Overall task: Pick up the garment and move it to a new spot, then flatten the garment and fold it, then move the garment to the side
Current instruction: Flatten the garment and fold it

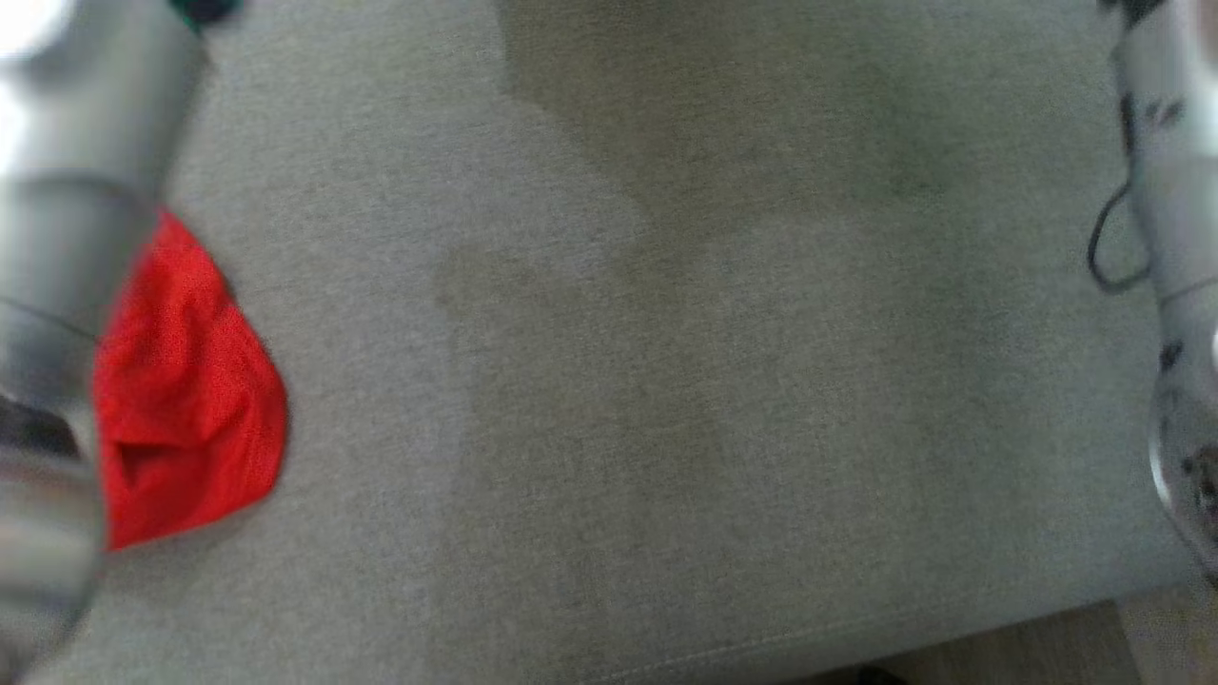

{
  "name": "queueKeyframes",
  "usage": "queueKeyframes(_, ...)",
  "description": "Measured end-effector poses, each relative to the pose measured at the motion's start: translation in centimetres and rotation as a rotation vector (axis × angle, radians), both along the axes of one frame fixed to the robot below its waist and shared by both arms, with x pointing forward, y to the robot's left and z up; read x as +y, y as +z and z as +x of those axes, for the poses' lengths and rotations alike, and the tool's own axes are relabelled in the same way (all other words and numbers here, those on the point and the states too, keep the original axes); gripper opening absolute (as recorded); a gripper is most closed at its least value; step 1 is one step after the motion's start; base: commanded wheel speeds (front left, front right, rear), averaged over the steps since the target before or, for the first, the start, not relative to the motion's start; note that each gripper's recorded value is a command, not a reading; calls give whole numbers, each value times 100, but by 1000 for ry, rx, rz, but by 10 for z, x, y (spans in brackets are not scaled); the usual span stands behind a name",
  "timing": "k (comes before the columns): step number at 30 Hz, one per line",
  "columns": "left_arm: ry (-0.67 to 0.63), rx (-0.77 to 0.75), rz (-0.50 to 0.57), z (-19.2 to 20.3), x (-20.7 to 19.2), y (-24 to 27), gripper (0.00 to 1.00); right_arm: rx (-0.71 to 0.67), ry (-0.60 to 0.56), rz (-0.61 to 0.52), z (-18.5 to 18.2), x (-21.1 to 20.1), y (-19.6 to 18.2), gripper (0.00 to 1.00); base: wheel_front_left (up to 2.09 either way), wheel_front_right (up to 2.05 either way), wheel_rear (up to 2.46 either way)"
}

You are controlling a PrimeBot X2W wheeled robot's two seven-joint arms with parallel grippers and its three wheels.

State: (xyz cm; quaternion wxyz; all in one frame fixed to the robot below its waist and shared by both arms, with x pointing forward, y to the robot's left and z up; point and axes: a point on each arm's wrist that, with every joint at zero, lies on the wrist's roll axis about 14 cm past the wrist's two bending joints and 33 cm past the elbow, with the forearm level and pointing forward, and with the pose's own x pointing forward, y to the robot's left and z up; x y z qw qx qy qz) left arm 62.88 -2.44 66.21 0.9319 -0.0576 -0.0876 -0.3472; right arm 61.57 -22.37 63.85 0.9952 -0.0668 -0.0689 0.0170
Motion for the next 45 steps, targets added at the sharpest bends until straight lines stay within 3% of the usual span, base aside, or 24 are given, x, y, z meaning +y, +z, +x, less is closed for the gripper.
queueKeyframes(5, -100, 176, 36, -46, -18, -79, 0, 267, -10, -70, -26, -8, -91, 0, 0, 0, 0)
queueKeyframes(12, -237, 456, 129, -153, -22, -188, 0, 676, -59, -106, -103, -40, -193, 0, 0, 0, 0)
queueKeyframes(17, -278, 553, 141, -213, -19, -224, 0, 858, -43, -125, -154, -53, -222, 0, 0, 0, 0)
queueKeyframes(22, -295, 546, 126, -241, -28, -218, 0, 968, -34, -91, -193, -70, -223, 0, 0, 0, 0)
queueKeyframes(32, -342, 523, 97, -284, -49, -203, 0, 1091, -18, -20, -253, -89, -220, 0, 0, 0, 0)
queueKeyframes(38, -299, 519, 87, -272, -42, -203, 0, 970, 1, -17, -222, -84, -200, 0, 0, 0, 0)
queueKeyframes(45, -230, 486, 23, -230, -32, -186, 0, 788, 38, -5, -152, -58, -169, 0, 0, 0, 0)
